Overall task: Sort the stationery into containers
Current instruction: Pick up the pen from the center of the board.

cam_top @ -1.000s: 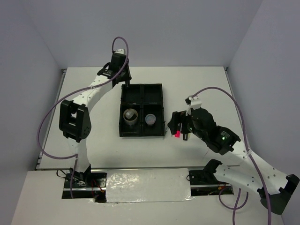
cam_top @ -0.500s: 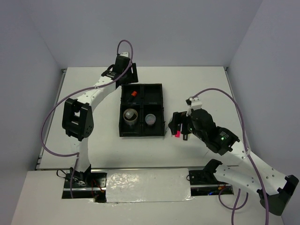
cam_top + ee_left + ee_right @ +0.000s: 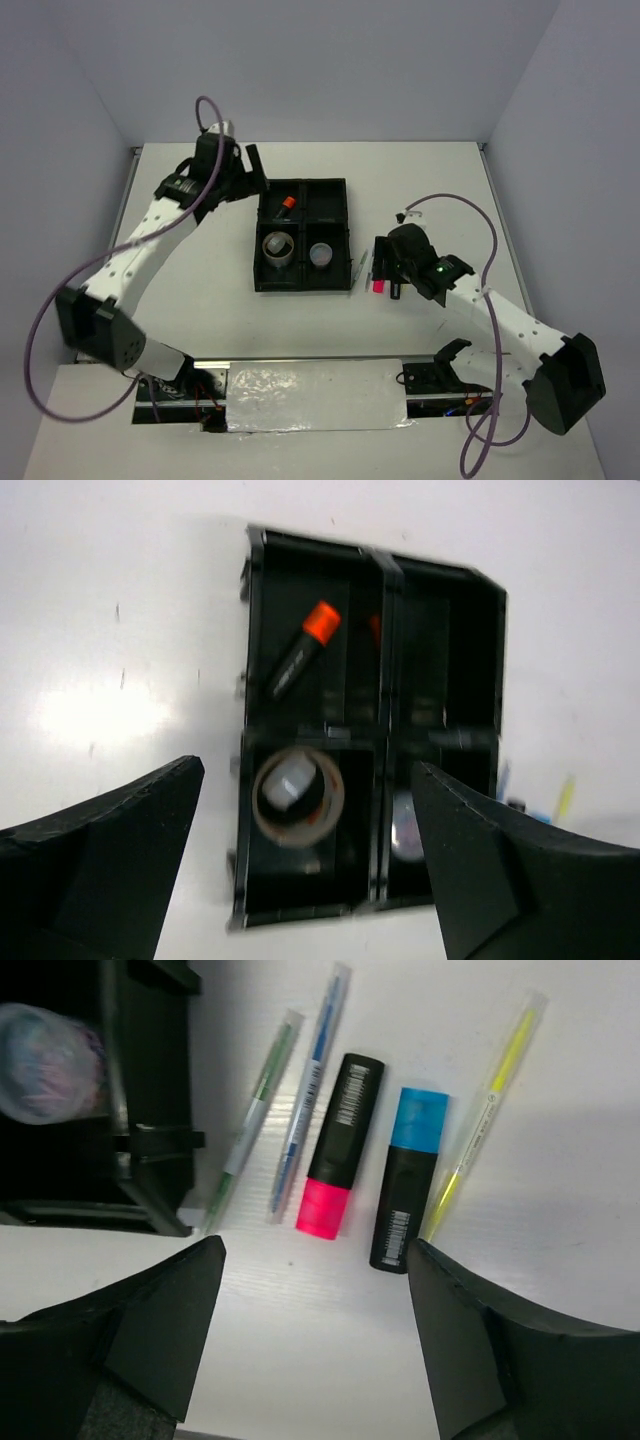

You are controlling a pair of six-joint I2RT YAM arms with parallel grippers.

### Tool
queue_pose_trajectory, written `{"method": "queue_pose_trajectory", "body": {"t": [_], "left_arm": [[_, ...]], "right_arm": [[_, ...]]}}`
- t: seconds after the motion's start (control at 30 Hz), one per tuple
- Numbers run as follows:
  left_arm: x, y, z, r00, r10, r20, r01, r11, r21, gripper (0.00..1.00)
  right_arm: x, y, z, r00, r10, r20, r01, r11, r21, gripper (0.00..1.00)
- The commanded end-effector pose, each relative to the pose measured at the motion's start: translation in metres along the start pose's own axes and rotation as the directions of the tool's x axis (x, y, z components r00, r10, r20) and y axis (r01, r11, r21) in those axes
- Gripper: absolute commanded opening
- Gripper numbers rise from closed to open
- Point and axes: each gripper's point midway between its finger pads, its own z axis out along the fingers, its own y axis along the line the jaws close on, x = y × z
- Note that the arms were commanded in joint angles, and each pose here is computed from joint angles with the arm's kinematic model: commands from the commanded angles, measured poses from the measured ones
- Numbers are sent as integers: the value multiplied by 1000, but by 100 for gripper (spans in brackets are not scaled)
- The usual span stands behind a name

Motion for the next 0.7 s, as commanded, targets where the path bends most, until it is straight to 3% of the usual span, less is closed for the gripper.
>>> {"method": "queue_pose_trajectory", "body": {"t": [0.0, 0.1, 0.33, 0.47, 0.67], "left_arm": [[26, 5, -47, 999, -8, -39, 11, 997, 75, 99], [52, 20, -65, 997, 30, -68, -24, 996, 84, 99], [74, 46, -101, 987, 160, -27, -157, 982, 102, 99], [83, 51, -109, 984, 175, 26, -177, 974, 140, 99], [93, 49, -107, 984, 179, 11, -179, 969, 170, 99]], "right_arm": [[-9, -4, 17, 999, 41, 37, -42, 999, 28, 77], [-4, -16, 34, 998, 64, -3, -64, 997, 40, 63], [-2, -26, 57, 997, 45, -60, -40, 996, 78, 63], [2, -34, 67, 994, 61, -85, -54, 995, 88, 62], [8, -35, 75, 991, 63, -117, -52, 994, 92, 60]]}}
